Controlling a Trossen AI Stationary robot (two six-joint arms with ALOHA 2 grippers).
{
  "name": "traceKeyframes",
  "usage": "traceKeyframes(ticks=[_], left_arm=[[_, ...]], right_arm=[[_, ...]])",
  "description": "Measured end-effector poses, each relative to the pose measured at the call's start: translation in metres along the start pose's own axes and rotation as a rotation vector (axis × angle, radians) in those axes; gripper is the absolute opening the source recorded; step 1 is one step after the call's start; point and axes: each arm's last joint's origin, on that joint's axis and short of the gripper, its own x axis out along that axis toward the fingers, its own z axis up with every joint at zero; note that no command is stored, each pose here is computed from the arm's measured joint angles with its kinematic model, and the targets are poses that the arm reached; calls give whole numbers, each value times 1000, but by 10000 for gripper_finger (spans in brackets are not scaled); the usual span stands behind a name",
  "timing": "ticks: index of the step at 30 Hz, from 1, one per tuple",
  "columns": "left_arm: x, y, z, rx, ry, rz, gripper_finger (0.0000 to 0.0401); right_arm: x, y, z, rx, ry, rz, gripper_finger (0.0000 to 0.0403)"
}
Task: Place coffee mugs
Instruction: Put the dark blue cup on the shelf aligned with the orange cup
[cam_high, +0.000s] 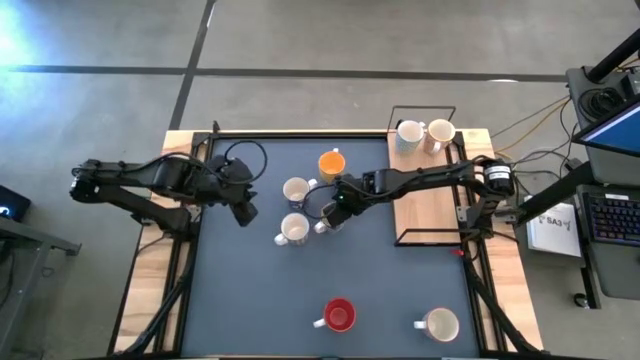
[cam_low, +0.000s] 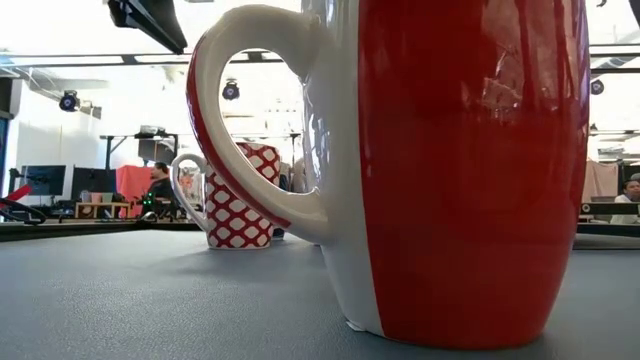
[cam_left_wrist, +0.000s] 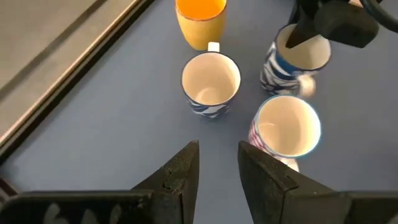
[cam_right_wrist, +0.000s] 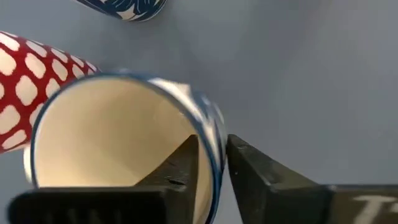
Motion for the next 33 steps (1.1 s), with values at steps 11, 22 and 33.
traceKeyframes(ticks=[11,22,33], left_arm=[[-17,13,-4,65,-57,-14,94],[-21,16,-2,57,-112,-6,94],[-20,11,6,11,-186,3,94]], right_arm=[[-15,-1,-2,-13,37,38,19],[-69,-35,-6,-2,129,-120,18],[-127,-87,-6,-28,197,-271,21]])
